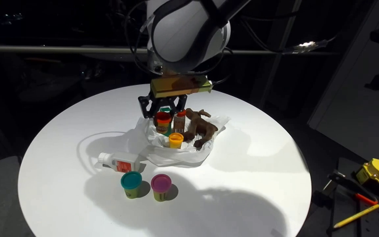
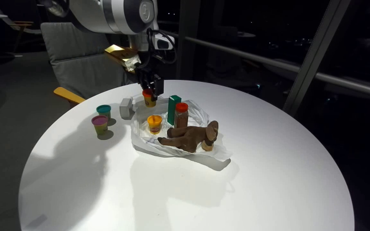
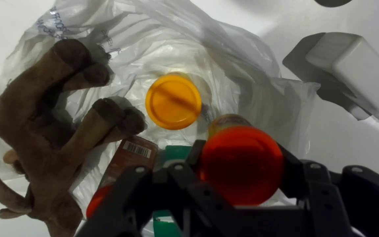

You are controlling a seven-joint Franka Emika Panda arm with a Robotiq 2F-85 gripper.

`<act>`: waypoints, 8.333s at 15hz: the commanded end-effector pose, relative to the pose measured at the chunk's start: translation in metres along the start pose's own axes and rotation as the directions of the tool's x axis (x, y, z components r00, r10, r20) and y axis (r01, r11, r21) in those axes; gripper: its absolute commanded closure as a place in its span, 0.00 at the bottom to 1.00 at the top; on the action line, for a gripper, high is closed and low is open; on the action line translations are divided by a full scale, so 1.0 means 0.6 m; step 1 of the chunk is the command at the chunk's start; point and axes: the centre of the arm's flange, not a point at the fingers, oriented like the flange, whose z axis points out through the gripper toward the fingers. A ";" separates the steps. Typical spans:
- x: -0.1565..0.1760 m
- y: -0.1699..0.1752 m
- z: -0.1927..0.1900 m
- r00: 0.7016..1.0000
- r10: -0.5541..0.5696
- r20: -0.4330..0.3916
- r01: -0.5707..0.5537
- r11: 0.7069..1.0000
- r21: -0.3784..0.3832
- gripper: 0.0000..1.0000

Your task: Put the things on the table into the plastic bag

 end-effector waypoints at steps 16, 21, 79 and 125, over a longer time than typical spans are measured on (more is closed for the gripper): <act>0.065 -0.001 0.093 0.998 0.045 0.046 -0.045 0.999 -0.003 0.05; 0.027 0.007 -0.012 0.998 0.048 -0.034 -0.047 0.999 0.028 0.00; -0.111 0.004 -0.096 0.986 -0.136 -0.095 0.127 0.987 -0.100 0.72; -0.248 -0.240 0.046 0.894 -0.447 0.027 0.448 0.894 -0.027 0.00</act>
